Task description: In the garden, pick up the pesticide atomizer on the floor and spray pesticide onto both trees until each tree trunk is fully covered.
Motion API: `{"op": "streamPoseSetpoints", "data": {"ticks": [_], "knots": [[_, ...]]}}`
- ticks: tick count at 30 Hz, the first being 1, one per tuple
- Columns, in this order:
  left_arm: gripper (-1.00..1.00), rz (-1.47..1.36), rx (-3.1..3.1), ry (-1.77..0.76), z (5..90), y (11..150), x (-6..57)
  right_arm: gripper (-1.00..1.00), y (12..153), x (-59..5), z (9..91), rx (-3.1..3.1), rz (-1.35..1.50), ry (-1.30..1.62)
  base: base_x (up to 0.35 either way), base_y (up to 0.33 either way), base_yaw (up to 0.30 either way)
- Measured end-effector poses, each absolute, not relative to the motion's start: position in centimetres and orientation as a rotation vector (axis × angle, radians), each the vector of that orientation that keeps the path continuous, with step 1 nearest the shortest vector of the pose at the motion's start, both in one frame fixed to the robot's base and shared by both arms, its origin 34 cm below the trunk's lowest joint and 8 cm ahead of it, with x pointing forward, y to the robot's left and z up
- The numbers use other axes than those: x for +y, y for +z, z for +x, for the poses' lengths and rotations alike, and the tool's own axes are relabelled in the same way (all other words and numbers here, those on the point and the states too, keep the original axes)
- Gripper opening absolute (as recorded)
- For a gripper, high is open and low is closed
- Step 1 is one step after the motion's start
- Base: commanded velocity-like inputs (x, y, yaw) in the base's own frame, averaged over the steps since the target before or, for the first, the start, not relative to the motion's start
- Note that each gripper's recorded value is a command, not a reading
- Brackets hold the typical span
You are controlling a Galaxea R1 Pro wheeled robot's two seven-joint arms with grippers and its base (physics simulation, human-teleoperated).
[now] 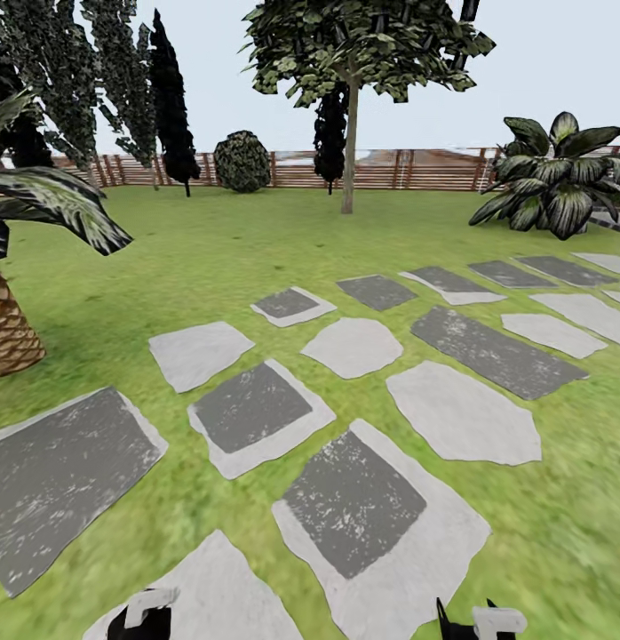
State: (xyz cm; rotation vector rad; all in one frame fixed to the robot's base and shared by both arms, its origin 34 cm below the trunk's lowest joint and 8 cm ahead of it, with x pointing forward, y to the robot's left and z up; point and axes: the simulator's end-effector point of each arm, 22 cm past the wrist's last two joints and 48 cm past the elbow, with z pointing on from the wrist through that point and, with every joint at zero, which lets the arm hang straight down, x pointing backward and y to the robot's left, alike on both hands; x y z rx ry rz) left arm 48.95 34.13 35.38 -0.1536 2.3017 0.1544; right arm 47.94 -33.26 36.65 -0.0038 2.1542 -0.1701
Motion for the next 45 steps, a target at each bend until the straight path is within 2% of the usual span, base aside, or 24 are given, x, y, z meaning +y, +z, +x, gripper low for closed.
{"op": "streamPoseSetpoints", "data": {"ticks": [45], "knots": [[-1.00, -0.158, 2.302, 0.152, 48.89, 35.35, 34.04, 1.00, 36.75, -33.19, 48.07, 2.150, -0.007, -0.168, 0.339, 0.000, 0.000]]}}
